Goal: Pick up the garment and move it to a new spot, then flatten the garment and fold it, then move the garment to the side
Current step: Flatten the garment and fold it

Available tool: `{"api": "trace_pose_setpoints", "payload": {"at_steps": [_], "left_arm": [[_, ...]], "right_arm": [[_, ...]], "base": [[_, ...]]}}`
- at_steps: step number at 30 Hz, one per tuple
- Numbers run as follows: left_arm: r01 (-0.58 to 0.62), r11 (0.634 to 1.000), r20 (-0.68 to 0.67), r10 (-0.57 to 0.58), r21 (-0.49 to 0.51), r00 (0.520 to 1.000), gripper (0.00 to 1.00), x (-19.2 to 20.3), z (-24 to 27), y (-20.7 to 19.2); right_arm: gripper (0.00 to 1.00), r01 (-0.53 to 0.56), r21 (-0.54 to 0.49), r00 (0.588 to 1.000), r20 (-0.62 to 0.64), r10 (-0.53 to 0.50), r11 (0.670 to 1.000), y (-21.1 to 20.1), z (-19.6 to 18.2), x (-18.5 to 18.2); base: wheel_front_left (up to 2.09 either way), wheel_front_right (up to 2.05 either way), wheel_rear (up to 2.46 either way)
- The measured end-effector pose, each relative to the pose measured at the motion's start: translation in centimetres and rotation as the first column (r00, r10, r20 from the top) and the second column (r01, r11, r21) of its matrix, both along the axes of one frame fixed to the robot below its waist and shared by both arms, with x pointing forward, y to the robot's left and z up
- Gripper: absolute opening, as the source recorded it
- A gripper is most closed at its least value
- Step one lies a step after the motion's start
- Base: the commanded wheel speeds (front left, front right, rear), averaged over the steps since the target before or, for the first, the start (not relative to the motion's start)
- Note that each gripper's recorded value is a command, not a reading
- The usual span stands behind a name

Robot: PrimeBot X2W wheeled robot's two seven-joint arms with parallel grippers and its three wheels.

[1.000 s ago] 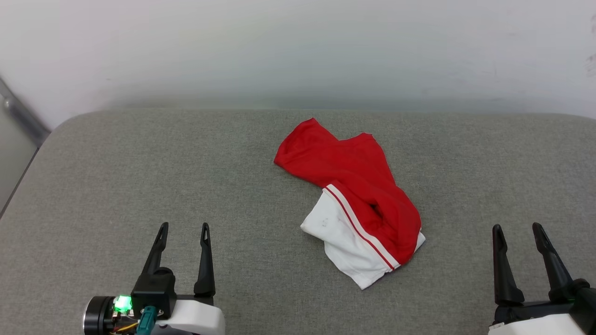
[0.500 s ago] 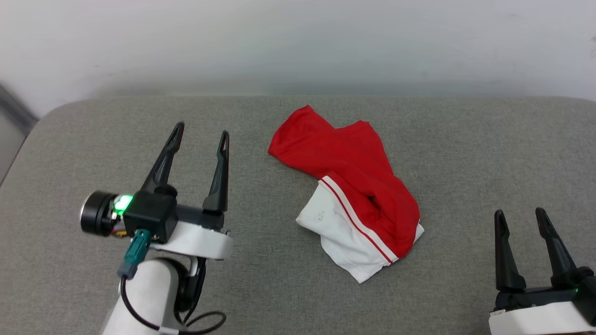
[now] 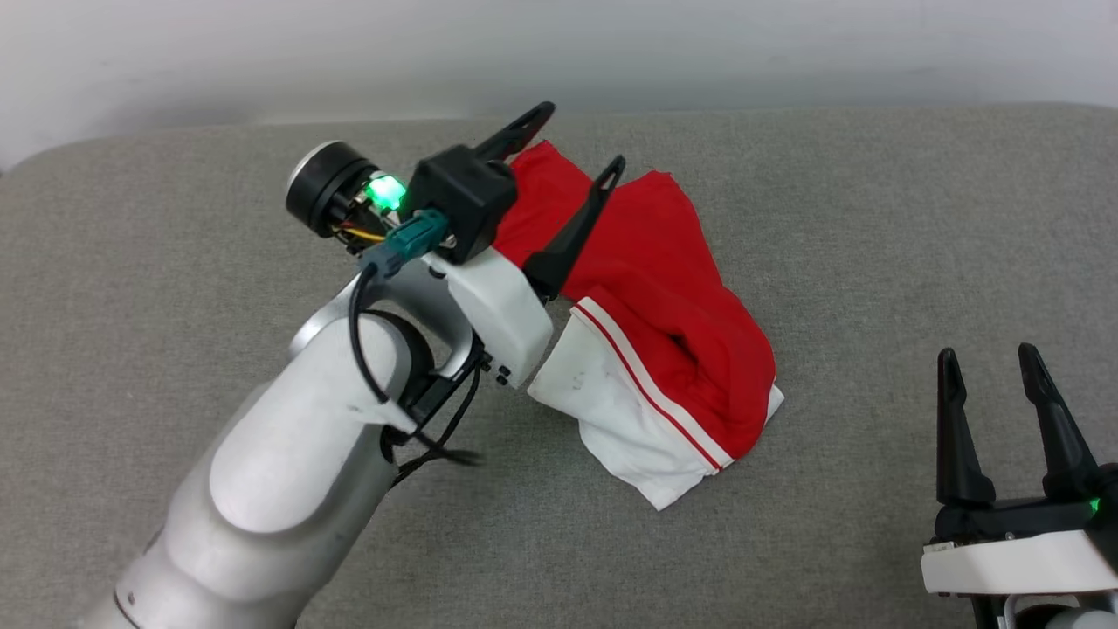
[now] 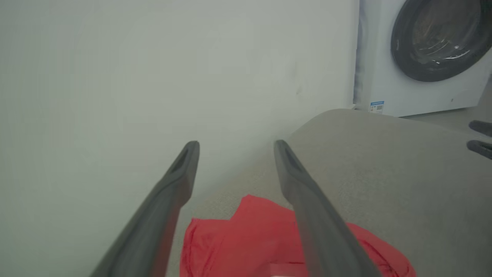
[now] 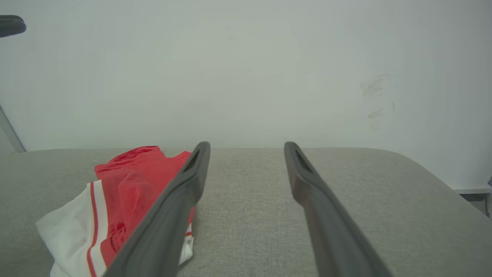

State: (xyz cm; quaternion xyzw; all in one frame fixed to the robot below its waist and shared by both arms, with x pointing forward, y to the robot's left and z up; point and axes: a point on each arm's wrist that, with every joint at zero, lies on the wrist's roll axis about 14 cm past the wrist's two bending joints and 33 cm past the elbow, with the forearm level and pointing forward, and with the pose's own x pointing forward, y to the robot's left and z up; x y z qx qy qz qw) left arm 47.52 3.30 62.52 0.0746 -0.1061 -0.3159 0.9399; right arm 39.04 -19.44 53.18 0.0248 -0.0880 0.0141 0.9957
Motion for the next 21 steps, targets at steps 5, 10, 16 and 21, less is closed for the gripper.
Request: {"api": "trace_pose_setpoints", "payload": {"at_steps": [5, 10, 16, 21], "left_arm": [[0.172, 0.975, -0.27, -0.13, 0.138, 0.954, 1.0, -0.5, -4.7, -3.4], [0.347, 0.899, -0.514, -0.172, 0.267, 0.841, 1.0, -2.3, -10.2, -4.9], [0.539, 0.763, -0.731, -0.131, 0.356, 0.669, 1.0, -5.3, -16.7, -4.8], [0.631, 0.686, -0.822, -0.084, 0.362, 0.563, 1.0, -6.8, -20.8, -4.2]], "right_arm": [[1.0, 0.013, -0.003, 1.0, -0.013, -0.013, 1.0, -0.4, -0.5, 0.7], [1.0, 0.029, -0.007, 0.999, -0.029, -0.029, 1.0, -1.0, -1.2, 1.3], [1.0, 0.055, -0.011, 0.998, -0.043, -0.055, 0.998, -1.9, -1.8, 2.0], [1.0, 0.078, -0.022, 0.995, -0.061, -0.079, 0.997, -2.7, -2.6, 2.4]], "base": [[0.0, 0.0, 0.0], [0.0, 0.0, 0.0], [0.0, 0.0, 0.0], [0.0, 0.0, 0.0]]}}
